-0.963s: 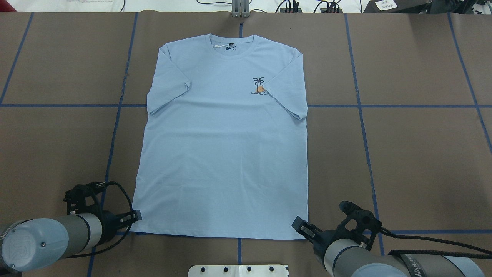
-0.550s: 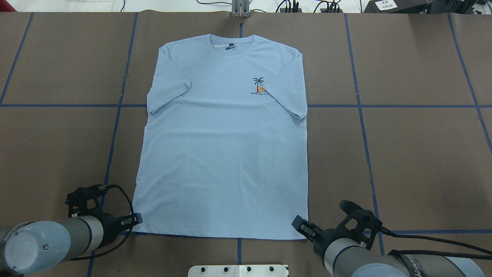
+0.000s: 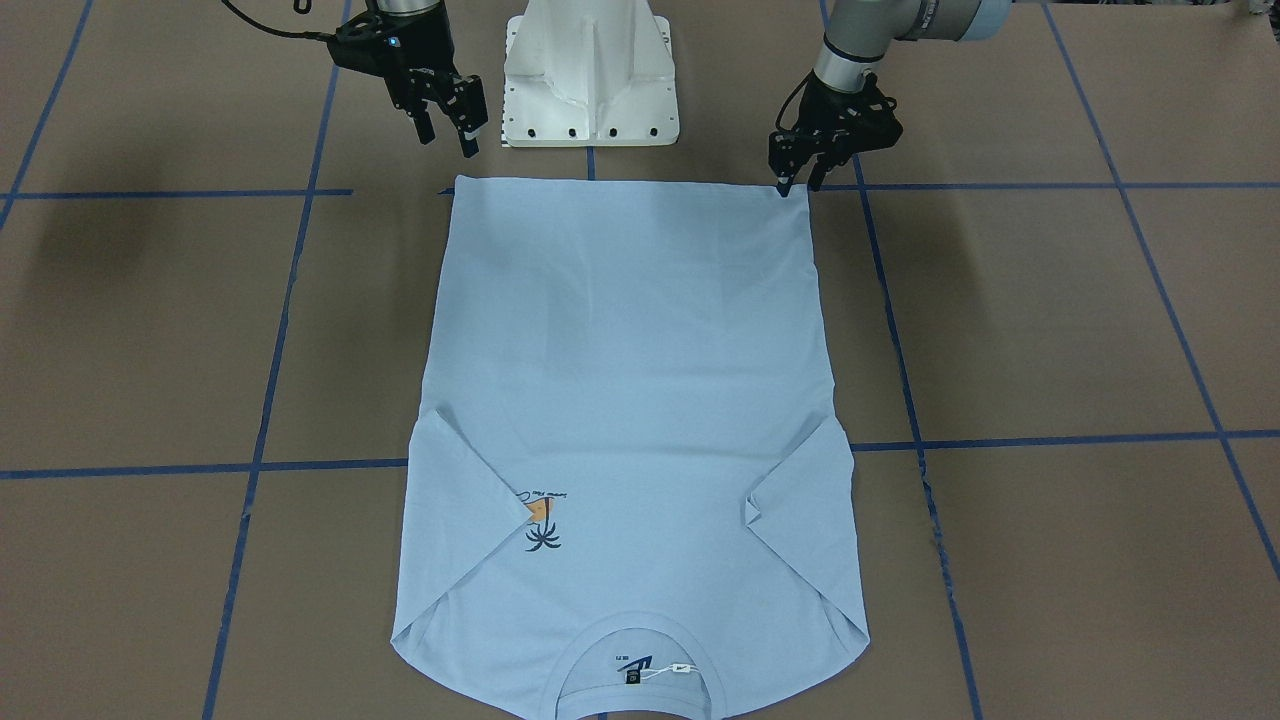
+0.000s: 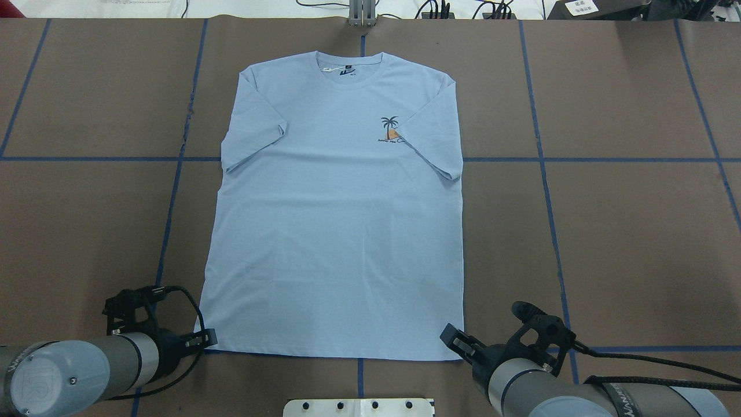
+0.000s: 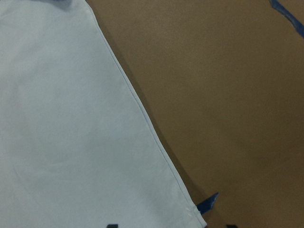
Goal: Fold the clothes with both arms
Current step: 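Grasp the hem corners with both grippers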
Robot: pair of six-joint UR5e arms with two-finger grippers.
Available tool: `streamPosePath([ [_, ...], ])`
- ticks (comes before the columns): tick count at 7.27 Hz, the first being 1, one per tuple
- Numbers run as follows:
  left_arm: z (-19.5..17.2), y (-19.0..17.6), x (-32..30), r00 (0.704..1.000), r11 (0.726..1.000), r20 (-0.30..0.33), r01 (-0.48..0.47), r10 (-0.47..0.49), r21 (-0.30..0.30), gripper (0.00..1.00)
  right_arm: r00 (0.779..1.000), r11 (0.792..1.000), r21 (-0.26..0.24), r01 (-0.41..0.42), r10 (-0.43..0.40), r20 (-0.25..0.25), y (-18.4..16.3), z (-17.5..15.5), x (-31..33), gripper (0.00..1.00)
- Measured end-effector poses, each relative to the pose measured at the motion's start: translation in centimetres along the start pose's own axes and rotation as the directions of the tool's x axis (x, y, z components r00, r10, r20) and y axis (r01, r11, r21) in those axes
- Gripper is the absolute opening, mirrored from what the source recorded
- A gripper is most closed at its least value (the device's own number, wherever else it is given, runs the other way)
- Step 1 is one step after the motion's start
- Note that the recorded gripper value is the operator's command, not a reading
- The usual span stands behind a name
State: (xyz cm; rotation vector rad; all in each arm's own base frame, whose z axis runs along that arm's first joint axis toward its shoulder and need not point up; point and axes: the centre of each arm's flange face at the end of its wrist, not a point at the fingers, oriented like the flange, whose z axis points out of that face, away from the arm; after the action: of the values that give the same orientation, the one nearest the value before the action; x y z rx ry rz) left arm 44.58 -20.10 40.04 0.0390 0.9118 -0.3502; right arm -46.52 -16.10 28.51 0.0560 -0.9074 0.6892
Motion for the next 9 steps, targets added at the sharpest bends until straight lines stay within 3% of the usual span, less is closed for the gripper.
streamPosePath([
  [4, 0.1, 0.1, 0.1, 1.000, 1.000, -0.001, -0.004, 0.004, 0.000, 0.22, 1.000, 1.000, 0.001, 0.001, -0.001, -0.002, 0.0, 0.2, 0.1, 0.81],
  [5, 0.1, 0.2, 0.1, 1.000, 1.000, -0.001, -0.005, 0.005, 0.000, 0.00, 1.000, 1.000, 0.001, 0.002, -0.002, -0.003, 0.1, 0.2, 0.1, 0.81],
  [7, 0.0, 0.2, 0.2, 1.000, 1.000, -0.004, -0.005, 0.005, 0.000, 0.00, 1.000, 1.000, 0.022, 0.010, -0.010, -0.001, 0.7, 1.1, 0.1, 0.83],
  [8, -0.1, 0.2, 0.4, 1.000, 1.000, -0.008, -0.005, 0.005, -0.001, 0.00, 1.000, 0.999, 0.045, 0.016, -0.017, 0.008, 1.8, 2.2, -0.6, 0.79],
  [9, -0.3, 0.2, 0.6, 1.000, 1.000, -0.013, -0.004, 0.004, -0.004, 0.00, 1.000, 0.998, 0.062, 0.022, -0.022, 0.009, 2.8, 3.4, -1.3, 0.65],
])
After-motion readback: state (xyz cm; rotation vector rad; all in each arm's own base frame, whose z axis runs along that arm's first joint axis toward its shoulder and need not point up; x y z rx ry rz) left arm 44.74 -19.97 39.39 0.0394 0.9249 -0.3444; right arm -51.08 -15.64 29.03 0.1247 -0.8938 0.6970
